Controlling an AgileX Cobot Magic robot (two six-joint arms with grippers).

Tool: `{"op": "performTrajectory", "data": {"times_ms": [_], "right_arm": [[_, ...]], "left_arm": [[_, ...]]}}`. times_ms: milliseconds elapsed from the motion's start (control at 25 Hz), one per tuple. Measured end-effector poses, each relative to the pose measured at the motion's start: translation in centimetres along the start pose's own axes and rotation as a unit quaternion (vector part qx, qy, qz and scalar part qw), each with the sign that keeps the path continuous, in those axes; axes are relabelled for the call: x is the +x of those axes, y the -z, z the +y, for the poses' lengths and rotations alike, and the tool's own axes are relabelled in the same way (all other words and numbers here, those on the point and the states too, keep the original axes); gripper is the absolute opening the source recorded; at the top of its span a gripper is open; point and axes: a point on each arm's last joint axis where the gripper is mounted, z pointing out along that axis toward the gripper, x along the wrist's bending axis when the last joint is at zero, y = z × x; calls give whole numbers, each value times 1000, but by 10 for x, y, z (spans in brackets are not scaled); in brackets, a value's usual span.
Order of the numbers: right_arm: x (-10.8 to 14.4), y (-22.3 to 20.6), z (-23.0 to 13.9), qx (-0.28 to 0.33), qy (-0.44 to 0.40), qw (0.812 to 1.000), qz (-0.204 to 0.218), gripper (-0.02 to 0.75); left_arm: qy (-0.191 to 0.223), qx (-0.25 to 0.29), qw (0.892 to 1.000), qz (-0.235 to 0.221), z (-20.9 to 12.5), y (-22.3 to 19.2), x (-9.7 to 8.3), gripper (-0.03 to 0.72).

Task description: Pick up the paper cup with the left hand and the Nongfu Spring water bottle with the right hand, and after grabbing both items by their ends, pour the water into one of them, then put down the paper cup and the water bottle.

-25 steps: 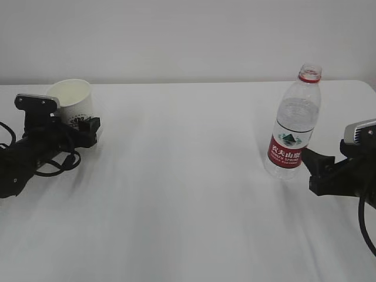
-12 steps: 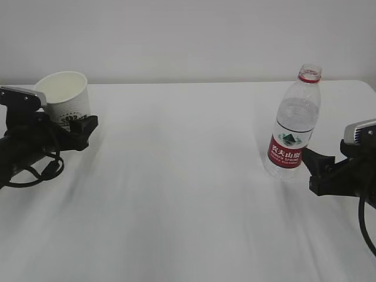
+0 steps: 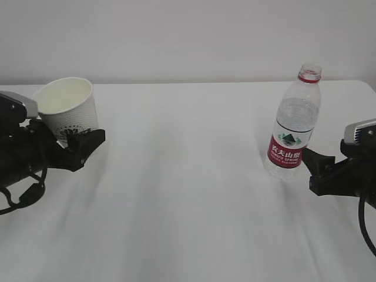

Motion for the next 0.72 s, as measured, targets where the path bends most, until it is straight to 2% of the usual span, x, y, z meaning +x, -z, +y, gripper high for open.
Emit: {"op": "performTrajectory", "data": {"times_ms": [480, 720], "right_arm": [[0, 0, 0, 0, 2, 1000, 2, 590], [5, 0, 0, -2, 2, 1000, 26, 590]], "left_arm": [[-15, 14, 997, -81, 7, 35, -31, 571], [-23, 26, 992, -117, 4, 51, -45, 571]]}}
